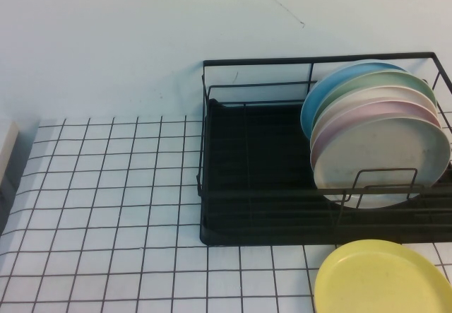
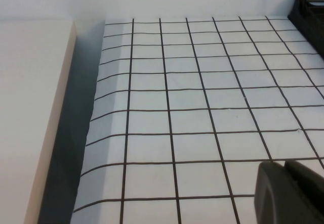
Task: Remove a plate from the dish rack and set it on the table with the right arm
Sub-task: Grasp the plate from the shelf
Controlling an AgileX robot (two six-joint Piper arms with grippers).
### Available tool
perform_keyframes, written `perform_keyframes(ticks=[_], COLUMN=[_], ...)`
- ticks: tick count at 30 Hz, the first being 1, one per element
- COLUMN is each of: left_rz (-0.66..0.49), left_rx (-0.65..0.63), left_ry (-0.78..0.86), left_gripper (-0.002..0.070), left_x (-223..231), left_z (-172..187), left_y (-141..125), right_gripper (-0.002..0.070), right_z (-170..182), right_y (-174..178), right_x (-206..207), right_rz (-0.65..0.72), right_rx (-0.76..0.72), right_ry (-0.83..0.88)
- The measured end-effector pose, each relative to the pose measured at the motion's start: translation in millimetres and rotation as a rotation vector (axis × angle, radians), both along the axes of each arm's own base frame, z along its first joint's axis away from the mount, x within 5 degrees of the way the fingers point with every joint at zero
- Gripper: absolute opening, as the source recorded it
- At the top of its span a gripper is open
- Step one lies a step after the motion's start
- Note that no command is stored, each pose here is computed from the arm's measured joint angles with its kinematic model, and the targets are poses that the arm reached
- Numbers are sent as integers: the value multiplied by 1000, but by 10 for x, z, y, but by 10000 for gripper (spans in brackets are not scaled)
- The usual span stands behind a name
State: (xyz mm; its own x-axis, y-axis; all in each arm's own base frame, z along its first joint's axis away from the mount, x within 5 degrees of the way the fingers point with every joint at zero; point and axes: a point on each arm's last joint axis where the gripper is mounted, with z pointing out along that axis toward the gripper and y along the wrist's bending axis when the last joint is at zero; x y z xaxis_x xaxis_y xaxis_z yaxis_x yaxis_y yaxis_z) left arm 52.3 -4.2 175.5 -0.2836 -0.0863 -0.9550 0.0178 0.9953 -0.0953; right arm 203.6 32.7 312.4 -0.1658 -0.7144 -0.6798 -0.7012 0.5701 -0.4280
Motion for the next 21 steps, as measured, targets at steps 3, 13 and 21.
perform_keyframes(ticks=[3,13,21], left_rz=[-1,-1,-1], left_rx=[4,4,4], left_ry=[0,0,0], left_gripper=[-3,-3,-3], left_x=[0,0,0], left_z=[0,0,0], left_y=[0,0,0], right_gripper=[298,357,349], right_z=[-38,-308,-482], right_y=[9,-18,-37], right_x=[268,899,1222], right_rz=[48,170,157], right_rx=[-27,-162,-173], right_ry=[2,19,41])
